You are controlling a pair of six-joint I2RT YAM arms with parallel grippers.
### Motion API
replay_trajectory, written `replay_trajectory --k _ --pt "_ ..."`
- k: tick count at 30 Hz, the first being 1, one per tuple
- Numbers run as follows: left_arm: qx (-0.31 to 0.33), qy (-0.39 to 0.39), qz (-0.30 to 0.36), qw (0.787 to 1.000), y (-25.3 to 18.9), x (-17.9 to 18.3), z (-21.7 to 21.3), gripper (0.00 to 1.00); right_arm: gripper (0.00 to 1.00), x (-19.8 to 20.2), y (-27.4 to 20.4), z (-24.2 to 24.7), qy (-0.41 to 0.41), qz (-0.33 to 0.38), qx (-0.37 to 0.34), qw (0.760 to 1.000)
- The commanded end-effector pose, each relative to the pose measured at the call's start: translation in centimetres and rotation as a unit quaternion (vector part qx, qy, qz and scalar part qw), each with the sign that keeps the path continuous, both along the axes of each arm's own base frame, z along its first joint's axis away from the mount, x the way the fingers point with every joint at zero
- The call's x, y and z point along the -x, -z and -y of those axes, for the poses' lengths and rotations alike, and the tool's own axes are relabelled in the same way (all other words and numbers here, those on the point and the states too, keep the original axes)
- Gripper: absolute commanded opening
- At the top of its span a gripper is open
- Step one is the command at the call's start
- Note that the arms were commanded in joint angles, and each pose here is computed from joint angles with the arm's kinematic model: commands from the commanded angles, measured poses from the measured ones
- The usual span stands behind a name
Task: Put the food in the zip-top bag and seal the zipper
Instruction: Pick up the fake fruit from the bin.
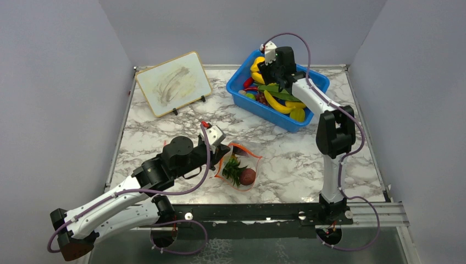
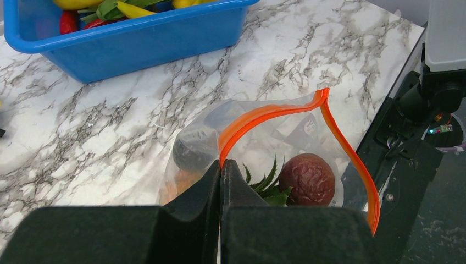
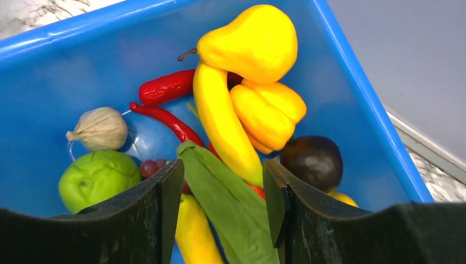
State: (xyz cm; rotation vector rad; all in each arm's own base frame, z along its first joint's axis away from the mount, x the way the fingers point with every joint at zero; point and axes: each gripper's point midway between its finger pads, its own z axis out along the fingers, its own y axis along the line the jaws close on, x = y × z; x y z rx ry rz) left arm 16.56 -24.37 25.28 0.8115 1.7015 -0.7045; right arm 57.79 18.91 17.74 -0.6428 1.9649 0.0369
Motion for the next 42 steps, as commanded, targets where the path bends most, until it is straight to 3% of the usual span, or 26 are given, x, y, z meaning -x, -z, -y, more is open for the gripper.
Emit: replay_trajectory --k 1,16,22,28,42 --pt "0.003 0.011 0.009 1.000 -0.3 0.3 0.0 0.00 0.56 -1.3 2.6 0.0 -0.047 -0.044 -0.002 0.998" --pt "-0.002 0.011 0.006 1.000 0.1 0.1 0.1 0.00 0.53 -3.6 9.2 -1.6 -0.080 -0.087 -0.010 0.993" --pt "-0.001 0.009 0.007 1.000 0.1 0.0 -0.1 0.00 0.35 -3.8 10.4 -1.6 -0.080 -0.092 -0.004 0.993" --pt "-0.001 0.008 0.008 1.000 0.0 0.0 -0.2 0.00 0.24 -3.6 8.1 -1.7 -0.083 -0.070 -0.010 0.994" --pt "0.014 -0.035 0.027 0.999 -0.9 -0.8 -1.8 0.00 0.16 -1.1 2.6 -2.9 -0.107 -0.047 -0.068 0.991"
